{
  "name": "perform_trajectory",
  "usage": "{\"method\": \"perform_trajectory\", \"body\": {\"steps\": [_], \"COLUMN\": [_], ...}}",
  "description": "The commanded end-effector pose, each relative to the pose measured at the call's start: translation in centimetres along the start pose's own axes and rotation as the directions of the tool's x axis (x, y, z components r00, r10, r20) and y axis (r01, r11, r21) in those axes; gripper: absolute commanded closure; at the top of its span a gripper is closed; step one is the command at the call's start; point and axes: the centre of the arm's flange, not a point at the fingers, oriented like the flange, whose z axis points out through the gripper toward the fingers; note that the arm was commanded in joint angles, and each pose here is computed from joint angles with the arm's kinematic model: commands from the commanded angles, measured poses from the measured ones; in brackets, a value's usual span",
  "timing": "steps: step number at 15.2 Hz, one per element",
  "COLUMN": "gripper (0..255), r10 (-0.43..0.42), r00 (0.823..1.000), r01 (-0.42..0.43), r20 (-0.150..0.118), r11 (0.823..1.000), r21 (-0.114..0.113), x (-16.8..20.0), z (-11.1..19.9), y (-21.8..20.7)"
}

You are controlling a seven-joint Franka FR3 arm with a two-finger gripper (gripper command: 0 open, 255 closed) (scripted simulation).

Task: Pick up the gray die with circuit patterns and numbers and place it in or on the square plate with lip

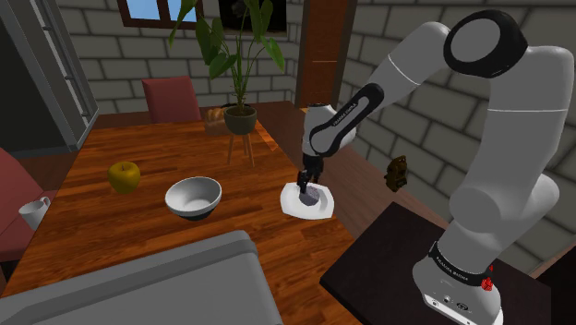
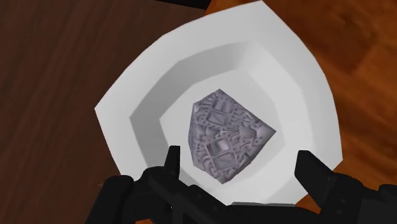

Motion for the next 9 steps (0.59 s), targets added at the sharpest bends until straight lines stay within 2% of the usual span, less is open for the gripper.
{"method": "perform_trajectory", "body": {"steps": [1, 2, 9], "gripper": [0, 0, 0], "r10": [0.0, 0.0, 0.0], "r00": [1.0, 1.0, 1.0], "r01": [0.0, 0.0, 0.0], "r20": [0.001, 0.001, 0.001], "r11": [1.0, 1.0, 1.0], "r21": [0.0, 0.0, 0.0], "x": [0.0, 0.0, 0.0], "z": [-2.5, -3.5, -3.5], "y": [-0.2, -0.2, -0.2]}}
